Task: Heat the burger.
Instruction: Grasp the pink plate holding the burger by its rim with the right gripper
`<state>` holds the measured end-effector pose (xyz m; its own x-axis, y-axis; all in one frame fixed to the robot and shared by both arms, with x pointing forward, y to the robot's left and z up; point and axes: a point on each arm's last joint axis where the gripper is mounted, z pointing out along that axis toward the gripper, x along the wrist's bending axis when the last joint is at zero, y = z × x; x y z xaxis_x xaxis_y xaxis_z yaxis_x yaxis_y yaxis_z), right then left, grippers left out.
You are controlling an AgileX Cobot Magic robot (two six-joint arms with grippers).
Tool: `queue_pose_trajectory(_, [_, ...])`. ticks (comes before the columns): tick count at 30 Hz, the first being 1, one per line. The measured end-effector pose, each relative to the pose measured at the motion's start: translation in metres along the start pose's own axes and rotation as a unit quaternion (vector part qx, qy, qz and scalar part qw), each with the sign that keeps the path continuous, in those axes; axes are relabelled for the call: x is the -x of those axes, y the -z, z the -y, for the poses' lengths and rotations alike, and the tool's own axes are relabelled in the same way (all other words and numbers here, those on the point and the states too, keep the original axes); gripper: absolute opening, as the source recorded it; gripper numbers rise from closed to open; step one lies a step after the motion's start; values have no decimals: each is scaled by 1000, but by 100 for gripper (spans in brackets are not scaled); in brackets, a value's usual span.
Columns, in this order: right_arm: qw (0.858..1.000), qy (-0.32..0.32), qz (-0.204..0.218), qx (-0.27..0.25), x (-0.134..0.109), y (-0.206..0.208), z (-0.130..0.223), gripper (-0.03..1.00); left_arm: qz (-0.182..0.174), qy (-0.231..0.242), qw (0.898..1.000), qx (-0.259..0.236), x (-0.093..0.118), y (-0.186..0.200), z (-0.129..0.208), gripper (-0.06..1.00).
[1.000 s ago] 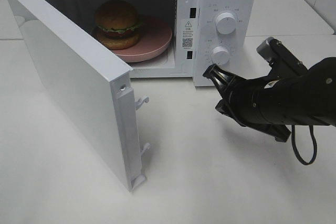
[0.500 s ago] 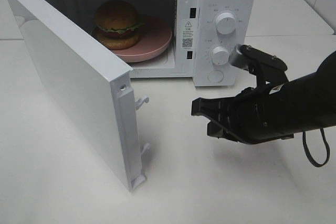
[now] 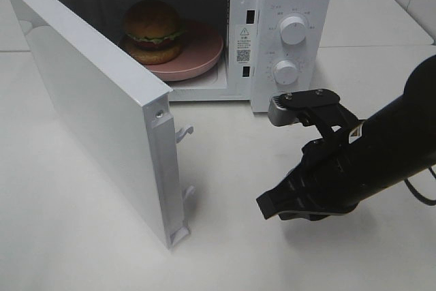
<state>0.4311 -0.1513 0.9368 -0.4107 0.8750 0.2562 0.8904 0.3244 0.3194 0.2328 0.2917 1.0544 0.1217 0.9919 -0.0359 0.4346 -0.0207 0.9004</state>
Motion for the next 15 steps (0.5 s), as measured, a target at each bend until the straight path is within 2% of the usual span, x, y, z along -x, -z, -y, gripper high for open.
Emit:
queue_pose_trajectory(1, [999,36,8,-17,-1,4,-4,5,0,0,1000,0,0,0,0,99])
queue_pose_trajectory(2, [999,36,8,-17,-1,4,-4,5,0,0,1000,0,0,0,0,99])
queue_pose_trajectory(4, [995,84,24,-40,-1,9,-9,6,0,0,1000,0,0,0,0,99])
queue_pose_trajectory(8, [989,128,46,-63,2,14,-11,6,0,0,1000,0,0,0,0,99])
queue_pose_trajectory(9, [982,160,62,-75,4,18,-15,6,0,0,1000,0,0,0,0,99])
queue_pose_trajectory(10, [982,160,62,-75,4,18,-15,6,0,0,1000,0,0,0,0,99])
queue_pose_trajectory(11, [975,192,76,-88,5,22,-17,6,0,0,1000,0,0,0,0,99])
queue_pose_trajectory(13, [971,206,81,-95,6,24,-18,7,0,0,1000,0,0,0,0,99])
queue_pose_trajectory(15, [956,256,94,-108,7,29,-23,7,0,0,1000,0,0,0,0,99])
